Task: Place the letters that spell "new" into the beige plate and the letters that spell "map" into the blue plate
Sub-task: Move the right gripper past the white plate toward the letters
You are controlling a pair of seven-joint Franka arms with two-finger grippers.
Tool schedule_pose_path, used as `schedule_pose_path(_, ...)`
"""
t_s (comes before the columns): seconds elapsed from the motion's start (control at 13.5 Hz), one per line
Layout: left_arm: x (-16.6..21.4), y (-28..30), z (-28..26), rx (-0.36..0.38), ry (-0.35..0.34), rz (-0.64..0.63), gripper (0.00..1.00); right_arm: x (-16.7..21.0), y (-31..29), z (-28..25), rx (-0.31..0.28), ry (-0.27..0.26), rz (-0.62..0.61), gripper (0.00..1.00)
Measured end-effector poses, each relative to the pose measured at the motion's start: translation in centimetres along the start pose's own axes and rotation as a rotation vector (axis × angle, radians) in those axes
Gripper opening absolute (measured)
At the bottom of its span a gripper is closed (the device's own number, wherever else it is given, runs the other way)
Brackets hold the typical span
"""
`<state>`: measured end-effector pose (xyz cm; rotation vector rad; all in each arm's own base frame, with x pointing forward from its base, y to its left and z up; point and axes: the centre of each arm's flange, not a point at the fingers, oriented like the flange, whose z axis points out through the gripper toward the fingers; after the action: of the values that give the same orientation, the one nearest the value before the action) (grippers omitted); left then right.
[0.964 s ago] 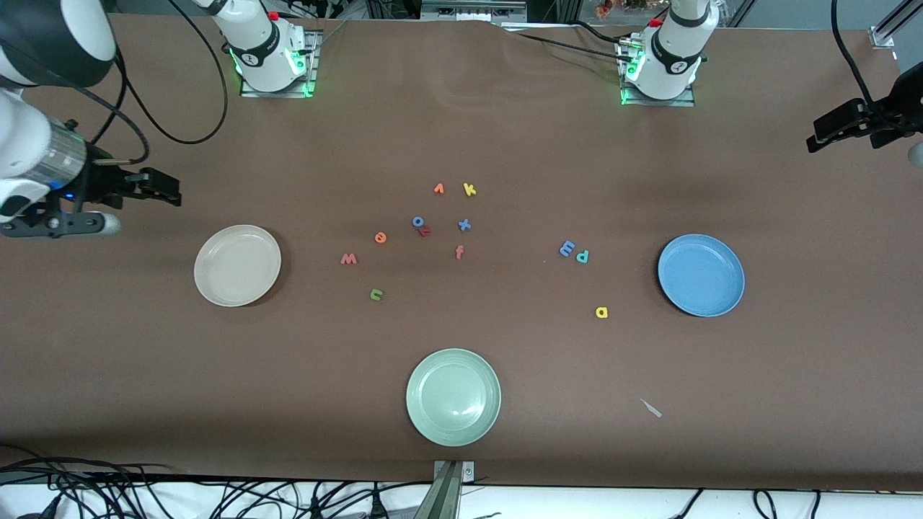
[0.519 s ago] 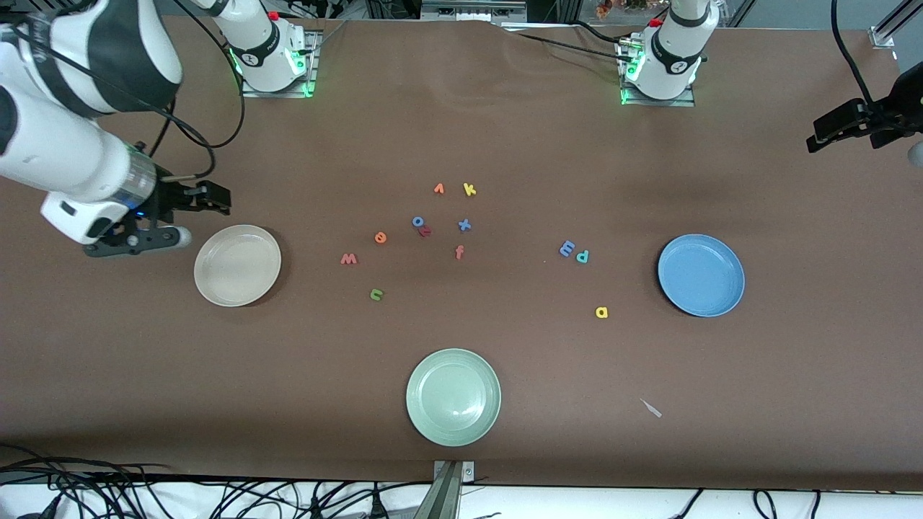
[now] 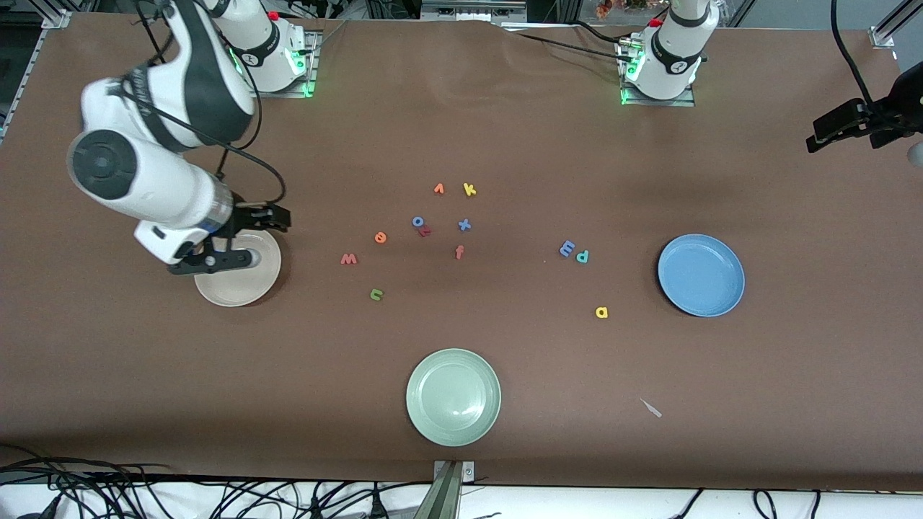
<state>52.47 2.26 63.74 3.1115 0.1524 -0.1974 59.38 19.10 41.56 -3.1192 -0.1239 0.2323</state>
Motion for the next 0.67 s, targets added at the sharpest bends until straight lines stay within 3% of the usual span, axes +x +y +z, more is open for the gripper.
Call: schedule_pose_path(0.67, 0.6, 0.3, 0.8, 0.0, -0.017, 0.007, 1.0, -3.6, -7.9, 10.0, 0.016, 0.085, 0.198, 1.0)
